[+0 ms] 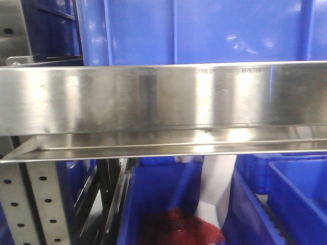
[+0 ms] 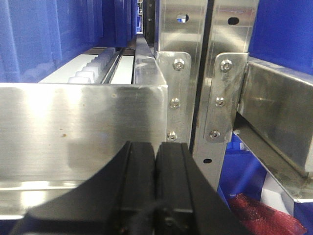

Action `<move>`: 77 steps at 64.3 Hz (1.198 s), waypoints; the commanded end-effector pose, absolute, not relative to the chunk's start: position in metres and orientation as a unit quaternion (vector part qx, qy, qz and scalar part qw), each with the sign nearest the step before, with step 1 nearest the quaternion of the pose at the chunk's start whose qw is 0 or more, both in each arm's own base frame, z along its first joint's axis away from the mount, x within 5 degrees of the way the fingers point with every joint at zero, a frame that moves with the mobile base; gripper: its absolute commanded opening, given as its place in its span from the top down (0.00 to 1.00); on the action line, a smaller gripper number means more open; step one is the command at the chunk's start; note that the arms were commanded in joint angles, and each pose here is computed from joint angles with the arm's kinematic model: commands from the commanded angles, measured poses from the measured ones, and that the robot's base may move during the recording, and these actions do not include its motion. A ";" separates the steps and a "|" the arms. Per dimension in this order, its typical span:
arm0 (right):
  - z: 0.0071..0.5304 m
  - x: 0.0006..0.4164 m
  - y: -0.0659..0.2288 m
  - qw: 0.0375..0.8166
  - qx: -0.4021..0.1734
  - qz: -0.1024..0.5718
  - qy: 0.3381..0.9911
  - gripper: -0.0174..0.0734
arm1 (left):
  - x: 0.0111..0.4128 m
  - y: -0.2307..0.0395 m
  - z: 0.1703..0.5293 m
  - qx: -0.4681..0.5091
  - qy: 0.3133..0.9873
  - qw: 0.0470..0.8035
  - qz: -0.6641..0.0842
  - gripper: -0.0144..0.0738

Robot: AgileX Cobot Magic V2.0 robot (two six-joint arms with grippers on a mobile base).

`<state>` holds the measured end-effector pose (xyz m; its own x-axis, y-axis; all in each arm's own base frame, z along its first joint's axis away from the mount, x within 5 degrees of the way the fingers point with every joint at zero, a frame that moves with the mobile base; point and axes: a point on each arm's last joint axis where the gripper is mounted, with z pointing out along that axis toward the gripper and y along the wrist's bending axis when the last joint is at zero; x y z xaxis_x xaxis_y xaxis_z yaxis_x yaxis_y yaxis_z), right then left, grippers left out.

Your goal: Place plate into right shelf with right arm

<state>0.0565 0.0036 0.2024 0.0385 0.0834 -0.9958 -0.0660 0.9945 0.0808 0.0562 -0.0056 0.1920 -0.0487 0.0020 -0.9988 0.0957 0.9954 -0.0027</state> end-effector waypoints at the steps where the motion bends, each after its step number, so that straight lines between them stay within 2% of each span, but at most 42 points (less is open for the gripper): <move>1: 0.212 0.055 0.002 0.754 0.010 0.044 0.655 0.75 | 0.056 -0.005 0.197 0.028 0.694 0.718 -0.036 0.89; 77: 0.212 0.055 0.002 0.755 0.010 0.044 0.654 0.75 | 0.056 -0.005 0.197 0.028 0.694 0.718 -0.036 0.89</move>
<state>0.0566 0.0031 0.2024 0.0393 0.0819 -0.9959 -0.0574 0.9952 0.0796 0.0562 -0.0056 0.1920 -0.0487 0.0020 -0.9988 0.0957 0.9954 -0.0027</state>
